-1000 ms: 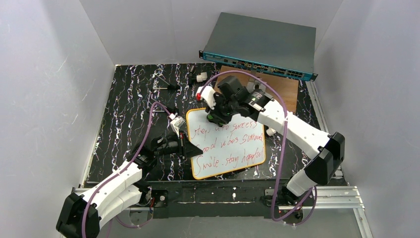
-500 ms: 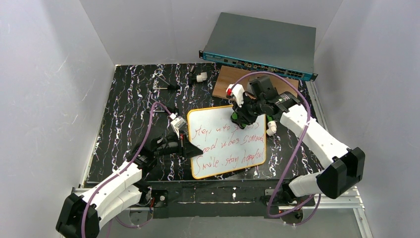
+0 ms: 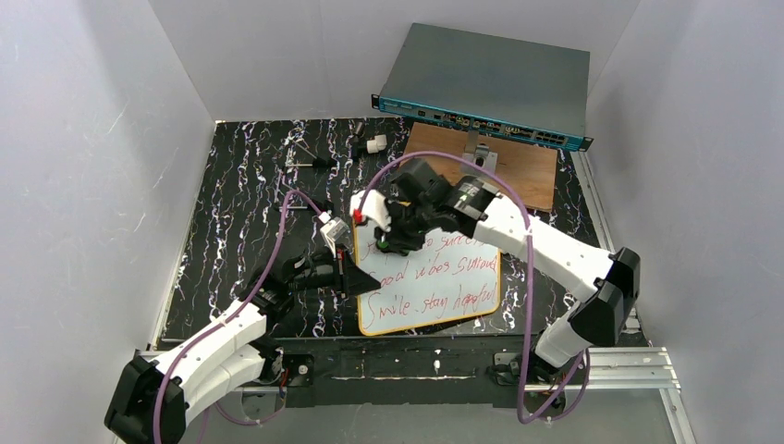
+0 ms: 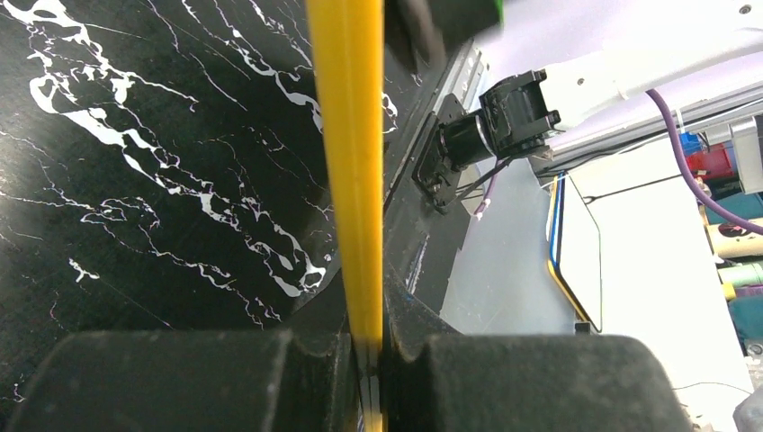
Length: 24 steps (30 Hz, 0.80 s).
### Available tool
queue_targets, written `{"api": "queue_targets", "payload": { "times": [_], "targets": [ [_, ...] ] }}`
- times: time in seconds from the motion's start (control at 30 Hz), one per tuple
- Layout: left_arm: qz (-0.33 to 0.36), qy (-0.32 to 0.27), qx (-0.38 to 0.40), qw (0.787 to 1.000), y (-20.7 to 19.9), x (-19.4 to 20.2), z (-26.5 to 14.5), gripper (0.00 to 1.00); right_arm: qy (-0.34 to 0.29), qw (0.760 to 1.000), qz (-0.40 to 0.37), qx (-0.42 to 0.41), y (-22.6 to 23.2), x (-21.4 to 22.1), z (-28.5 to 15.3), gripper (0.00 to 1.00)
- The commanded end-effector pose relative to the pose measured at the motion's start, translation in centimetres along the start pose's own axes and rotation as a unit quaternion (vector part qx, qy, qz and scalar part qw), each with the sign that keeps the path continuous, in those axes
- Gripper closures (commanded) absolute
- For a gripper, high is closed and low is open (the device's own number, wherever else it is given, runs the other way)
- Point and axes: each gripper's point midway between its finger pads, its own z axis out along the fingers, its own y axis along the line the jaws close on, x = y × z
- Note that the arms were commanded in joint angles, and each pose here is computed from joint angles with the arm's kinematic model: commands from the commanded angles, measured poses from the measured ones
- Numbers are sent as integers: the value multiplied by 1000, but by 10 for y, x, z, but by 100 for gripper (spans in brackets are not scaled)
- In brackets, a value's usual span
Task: Erase the whiteboard
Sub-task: Erase the whiteboard at the center of the board.
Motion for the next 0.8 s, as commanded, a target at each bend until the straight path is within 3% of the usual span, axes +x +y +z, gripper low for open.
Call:
{"api": "queue_targets", "payload": {
  "times": [0.0, 0.3, 0.43, 0.5, 0.63, 0.77],
  "targets": [
    [85, -47, 76, 992, -43, -32, -5, 100, 17, 998, -60, 4, 12, -16, 0, 99],
    [68, -51, 73, 994, -42, -34, -3, 100, 33, 993, -61, 92, -17, -24, -2, 99],
    [48, -50, 68, 995, -41, -38, -1, 100, 54, 987, -145, 42, 43, -31, 24, 99],
    [41, -52, 72, 995, -43, -39, -1, 100, 67, 983, -162, 49, 48, -29, 33, 99],
    [38, -54, 72, 995, -44, -38, -2, 100, 65, 964, -134, 221, -25, -50, 19, 99],
    [36, -56, 72, 995, -45, -39, -3, 100, 72, 956, -136, 249, -37, -51, 13, 99]
  ]
}}
